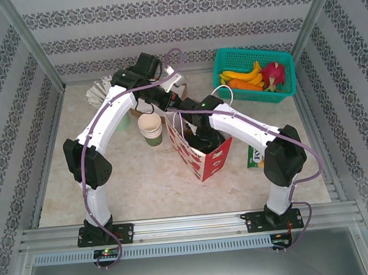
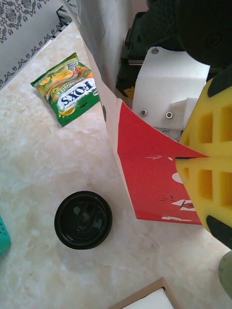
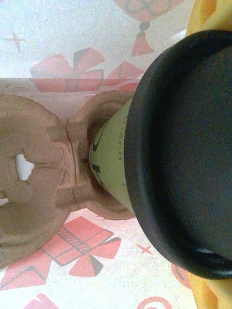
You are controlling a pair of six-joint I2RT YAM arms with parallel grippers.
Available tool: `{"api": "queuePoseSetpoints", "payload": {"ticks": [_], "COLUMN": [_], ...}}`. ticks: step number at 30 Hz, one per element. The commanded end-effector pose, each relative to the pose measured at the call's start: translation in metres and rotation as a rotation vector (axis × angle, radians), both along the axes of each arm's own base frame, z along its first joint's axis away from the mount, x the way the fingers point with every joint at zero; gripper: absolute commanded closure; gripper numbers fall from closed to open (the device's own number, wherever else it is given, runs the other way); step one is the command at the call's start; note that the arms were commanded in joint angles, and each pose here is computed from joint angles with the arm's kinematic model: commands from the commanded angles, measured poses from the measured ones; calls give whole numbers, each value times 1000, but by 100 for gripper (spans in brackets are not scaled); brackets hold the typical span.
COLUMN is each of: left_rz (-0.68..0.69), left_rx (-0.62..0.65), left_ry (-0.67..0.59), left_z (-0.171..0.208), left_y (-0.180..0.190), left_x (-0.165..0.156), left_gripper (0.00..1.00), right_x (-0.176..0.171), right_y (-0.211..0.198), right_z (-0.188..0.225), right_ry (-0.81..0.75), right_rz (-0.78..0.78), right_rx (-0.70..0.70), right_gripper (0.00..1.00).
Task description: Pack the takeout coffee
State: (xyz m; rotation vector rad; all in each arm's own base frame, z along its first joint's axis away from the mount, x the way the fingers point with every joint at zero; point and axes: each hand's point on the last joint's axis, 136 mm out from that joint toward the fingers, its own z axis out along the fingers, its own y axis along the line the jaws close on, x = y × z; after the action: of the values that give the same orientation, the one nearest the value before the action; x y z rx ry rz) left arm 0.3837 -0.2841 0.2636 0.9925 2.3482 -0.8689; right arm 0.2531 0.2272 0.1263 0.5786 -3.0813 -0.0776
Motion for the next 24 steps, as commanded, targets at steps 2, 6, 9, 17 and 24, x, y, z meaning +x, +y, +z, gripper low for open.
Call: {"api": "queuePoseSetpoints", "payload": {"ticks": [2, 6, 9, 17, 24], "left_rz": [9, 14, 16, 18, 18], "left_rx": [-28, -31, -29, -35, -39], "left_ry": [-16, -15, -9, -11, -17], "left_z": [11, 13, 12, 13, 14], "left_y": [-1, -1, 0, -1, -1], "left_x": [1, 1, 0, 1, 1], "left_gripper": [100, 100, 100, 100, 100], "right_x": [3, 7, 7, 9, 8], "right_y": [-4, -3, -3, -4, -7], "right_z": [2, 4, 7, 12, 7], "right_ry": [-28, -50, -64, -85, -79], "right_rz": [-29, -35, -31, -27, -36], "right_rx": [1, 11, 15, 15, 10], "right_gripper": [29, 29, 29, 29, 29]}}
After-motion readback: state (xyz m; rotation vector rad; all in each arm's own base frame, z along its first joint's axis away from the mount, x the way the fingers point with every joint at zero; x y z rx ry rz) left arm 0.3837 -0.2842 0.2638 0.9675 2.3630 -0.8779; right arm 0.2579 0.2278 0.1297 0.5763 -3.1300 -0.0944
